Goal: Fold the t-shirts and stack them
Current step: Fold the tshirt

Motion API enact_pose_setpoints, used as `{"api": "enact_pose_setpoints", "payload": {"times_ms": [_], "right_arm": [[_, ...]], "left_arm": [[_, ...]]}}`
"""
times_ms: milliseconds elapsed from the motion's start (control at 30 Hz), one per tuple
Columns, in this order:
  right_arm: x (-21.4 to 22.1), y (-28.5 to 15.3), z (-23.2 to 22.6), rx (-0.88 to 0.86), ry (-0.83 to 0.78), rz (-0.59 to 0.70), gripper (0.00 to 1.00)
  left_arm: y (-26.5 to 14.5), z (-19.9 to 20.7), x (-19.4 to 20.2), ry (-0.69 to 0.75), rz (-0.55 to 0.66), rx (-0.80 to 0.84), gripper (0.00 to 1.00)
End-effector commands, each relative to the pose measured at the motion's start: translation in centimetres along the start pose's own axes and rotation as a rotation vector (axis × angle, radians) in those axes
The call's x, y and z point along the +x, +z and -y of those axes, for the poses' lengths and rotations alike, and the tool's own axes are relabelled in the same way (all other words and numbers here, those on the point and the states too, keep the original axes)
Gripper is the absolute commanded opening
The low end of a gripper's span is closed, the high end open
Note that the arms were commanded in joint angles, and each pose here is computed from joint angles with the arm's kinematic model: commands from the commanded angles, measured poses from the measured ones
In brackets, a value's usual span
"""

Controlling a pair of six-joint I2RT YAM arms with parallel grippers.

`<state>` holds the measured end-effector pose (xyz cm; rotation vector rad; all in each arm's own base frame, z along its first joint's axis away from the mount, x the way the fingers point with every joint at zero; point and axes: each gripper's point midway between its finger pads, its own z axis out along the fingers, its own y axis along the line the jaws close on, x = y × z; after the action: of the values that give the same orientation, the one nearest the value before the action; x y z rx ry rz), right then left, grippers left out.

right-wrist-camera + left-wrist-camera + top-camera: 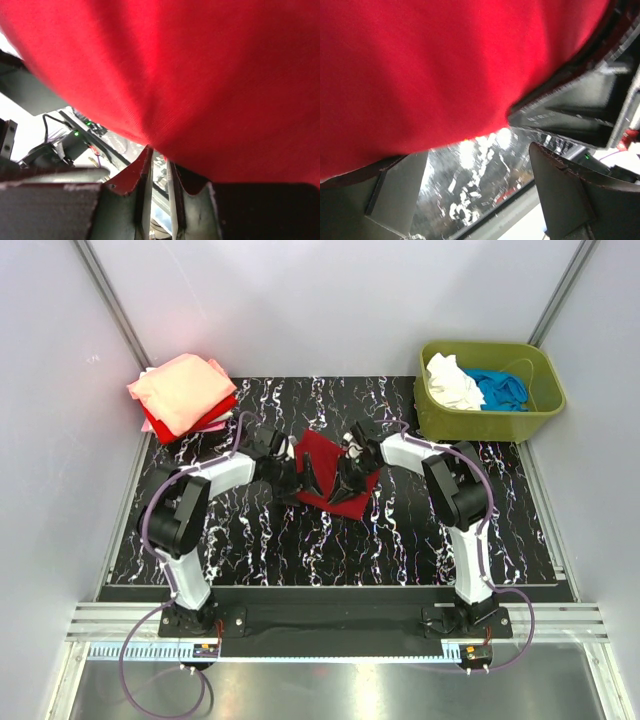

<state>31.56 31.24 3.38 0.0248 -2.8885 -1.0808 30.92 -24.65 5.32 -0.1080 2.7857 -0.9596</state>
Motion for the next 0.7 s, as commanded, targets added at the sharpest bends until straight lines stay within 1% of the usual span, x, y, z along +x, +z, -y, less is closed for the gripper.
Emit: {"api": "enact_pose_setpoints", "payload": {"times_ms": [0,133,167,200,267,300,367,433,467,533,567,600,667], "right_arm": [[-0.2,-0.1,0.3,-0.029,-0.038,0.007,0.24],[0.1,-0.6,0.3,-0.041,-0.044,-0.014,0.37],[0.2,-0.7,0.3,-0.042,-0.061,-0.022,0.38],[0.0,-1.0,0.0,-0.04,-0.075,-0.02,0.39],[0.3,-1.8,-0.4,-0.036,-0.099,-0.03,0.41],[0.0,-2.4,-1.1,-0.046,-0.12,-0.023,0.41],[0.2,-3.8,-2.1,-0.05,-0.156,-0.016,0.43],[0.3,-5.3,-3.1,-0.056,-0.181,-0.004,0.45],[0.3,-6.3,-3.7,-0.063,-0.197,0.014,0.46],[0.1,-7.6,-3.2,-0.045,-0.193,0.029,0.47],[0.0,-8.2,-2.9,-0.039,-0.186,0.04,0.47],[-0.3,-8.7,-1.7,-0.018,-0.159,0.054,0.47],[-0.5,-9.0,-0.5,0.003,-0.121,0.067,0.46]], "left_arm": [[1.8,-1.7,-0.3,-0.01,0.018,-0.022,0.84],[1.5,-2.2,0.5,-0.021,0.012,-0.046,0.8],[1.0,-2.0,0.5,-0.024,0.018,-0.048,0.79],[-0.3,-1.1,0.0,-0.009,0.055,-0.042,0.78],[-1.9,0.0,-0.4,0.004,0.085,-0.037,0.71],[-3.2,1.3,-1.2,0.024,0.121,-0.017,0.68],[-4.8,3.1,-2.2,0.042,0.151,0.0,0.62],[-5.7,4.4,-2.8,0.063,0.165,0.014,0.58],[-6.2,5.4,-3.5,0.077,0.183,0.03,0.52],[-5.8,5.8,-4.1,0.085,0.18,0.041,0.44],[-5.5,6.0,-4.3,0.089,0.175,0.049,0.38],[-4.7,6.1,-4.7,0.09,0.16,0.053,0.32],[-3.7,6.2,-5.0,0.095,0.15,0.058,0.23]]}}
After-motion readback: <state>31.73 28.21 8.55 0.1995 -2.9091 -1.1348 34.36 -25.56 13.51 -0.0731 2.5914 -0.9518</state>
